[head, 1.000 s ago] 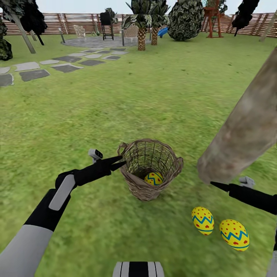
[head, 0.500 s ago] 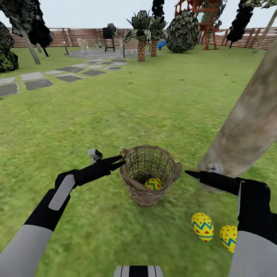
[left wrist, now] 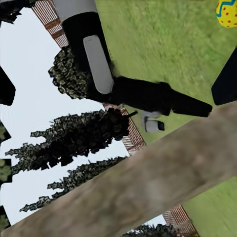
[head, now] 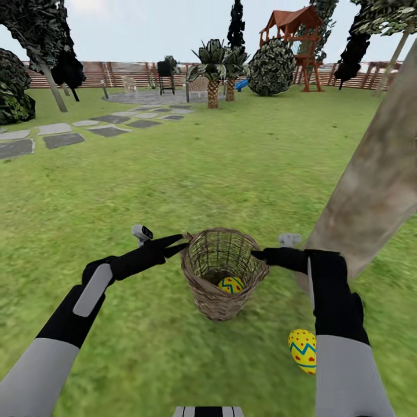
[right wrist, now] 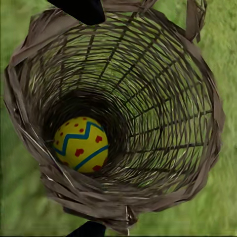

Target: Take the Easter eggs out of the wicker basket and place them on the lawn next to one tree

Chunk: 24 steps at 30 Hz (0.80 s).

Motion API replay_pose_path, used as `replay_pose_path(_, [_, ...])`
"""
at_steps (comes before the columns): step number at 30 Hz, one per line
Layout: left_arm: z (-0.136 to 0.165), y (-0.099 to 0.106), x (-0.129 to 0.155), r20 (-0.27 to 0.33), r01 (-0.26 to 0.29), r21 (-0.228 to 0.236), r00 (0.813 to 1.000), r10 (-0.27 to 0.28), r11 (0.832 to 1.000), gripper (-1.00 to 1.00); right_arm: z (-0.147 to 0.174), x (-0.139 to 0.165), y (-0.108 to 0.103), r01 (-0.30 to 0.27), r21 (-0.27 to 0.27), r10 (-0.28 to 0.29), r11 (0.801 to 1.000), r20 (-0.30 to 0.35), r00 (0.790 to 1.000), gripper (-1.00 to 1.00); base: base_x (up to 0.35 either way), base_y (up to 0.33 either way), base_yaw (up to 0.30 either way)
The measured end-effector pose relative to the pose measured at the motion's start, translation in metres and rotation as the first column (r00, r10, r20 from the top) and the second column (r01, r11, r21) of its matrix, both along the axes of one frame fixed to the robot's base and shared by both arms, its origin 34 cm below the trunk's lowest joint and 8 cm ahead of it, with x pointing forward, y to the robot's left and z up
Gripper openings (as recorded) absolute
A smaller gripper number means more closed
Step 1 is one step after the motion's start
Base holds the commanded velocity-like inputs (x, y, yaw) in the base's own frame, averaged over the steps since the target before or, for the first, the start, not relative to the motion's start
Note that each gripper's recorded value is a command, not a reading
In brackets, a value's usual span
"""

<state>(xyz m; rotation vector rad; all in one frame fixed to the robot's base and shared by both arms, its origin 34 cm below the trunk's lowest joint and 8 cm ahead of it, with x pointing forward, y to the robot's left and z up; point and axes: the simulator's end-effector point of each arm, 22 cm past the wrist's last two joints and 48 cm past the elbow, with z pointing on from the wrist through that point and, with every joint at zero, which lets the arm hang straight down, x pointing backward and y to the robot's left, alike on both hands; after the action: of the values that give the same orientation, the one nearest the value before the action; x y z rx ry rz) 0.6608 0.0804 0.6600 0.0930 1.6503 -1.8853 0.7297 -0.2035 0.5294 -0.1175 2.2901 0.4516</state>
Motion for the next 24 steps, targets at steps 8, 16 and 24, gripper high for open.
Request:
replay_pose_path(8, [-0.023, 0.074, 0.037, -0.089, -0.185, -0.032, 0.979, 0.182, 0.982, 1.0, -0.006, 0.014, -0.014, 0.13, -0.314, -0.125, 0.941, 0.036, 0.992, 1.0, 0.001, 0.0, 0.0])
replay_pose_path(16, [-0.037, 0.142, 0.045, -0.099, -0.267, 0.055, 0.958, 0.271, 0.962, 1.0, -0.032, 0.009, -0.014, 0.121, -0.395, -0.138, 0.911, -0.013, 0.99, 1.0, 0.237, 0.074, 0.0])
replay_pose_path(24, [-0.04, 0.15, 0.048, -0.108, -0.283, 0.054, 0.952, 0.287, 0.958, 1.0, -0.064, -0.007, 0.018, 0.015, -0.412, -0.068, 0.911, -0.116, 0.991, 1.0, 0.162, 0.087, 0.0])
